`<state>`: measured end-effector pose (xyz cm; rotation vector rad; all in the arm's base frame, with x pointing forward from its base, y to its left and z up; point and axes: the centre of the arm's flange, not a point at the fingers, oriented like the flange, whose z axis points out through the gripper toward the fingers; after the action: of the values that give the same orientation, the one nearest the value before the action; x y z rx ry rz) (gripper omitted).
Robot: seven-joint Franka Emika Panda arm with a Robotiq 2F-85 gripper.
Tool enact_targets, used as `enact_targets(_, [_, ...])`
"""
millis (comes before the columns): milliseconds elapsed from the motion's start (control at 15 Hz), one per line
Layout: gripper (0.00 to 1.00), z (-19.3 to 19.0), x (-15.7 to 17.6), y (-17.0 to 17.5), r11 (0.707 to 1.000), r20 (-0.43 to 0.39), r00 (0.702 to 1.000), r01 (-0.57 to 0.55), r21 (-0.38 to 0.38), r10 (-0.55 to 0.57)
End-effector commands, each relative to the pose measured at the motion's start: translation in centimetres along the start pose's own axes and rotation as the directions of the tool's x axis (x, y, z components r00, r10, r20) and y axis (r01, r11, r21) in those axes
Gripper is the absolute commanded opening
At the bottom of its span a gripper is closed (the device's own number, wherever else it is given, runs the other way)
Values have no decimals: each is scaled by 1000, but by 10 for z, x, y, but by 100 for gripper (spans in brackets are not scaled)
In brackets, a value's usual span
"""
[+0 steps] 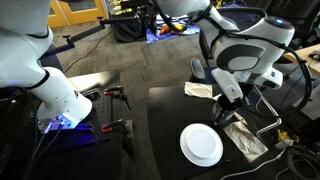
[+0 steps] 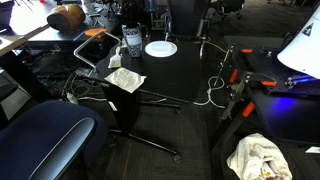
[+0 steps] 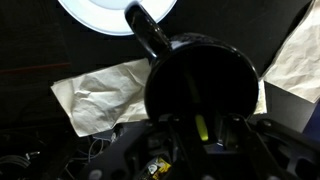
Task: Remove the marker from the mug and put it on the table
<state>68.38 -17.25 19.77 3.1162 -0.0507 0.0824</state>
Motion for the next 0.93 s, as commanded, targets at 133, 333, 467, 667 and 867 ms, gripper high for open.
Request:
enact_targets(133, [0, 3, 5, 0, 999, -33, 999, 11, 38, -10])
enact_targets(333, [4, 0, 1, 1, 999, -37, 999, -2, 39, 3])
enact_targets(467, [4, -7, -6, 3, 999, -44, 999, -15, 48, 17])
enact_targets(667, [4, -22, -18, 3, 999, -74, 997, -24, 44, 27])
enact_targets(867, [4, -39, -26, 4, 999, -111, 993, -34, 39, 38])
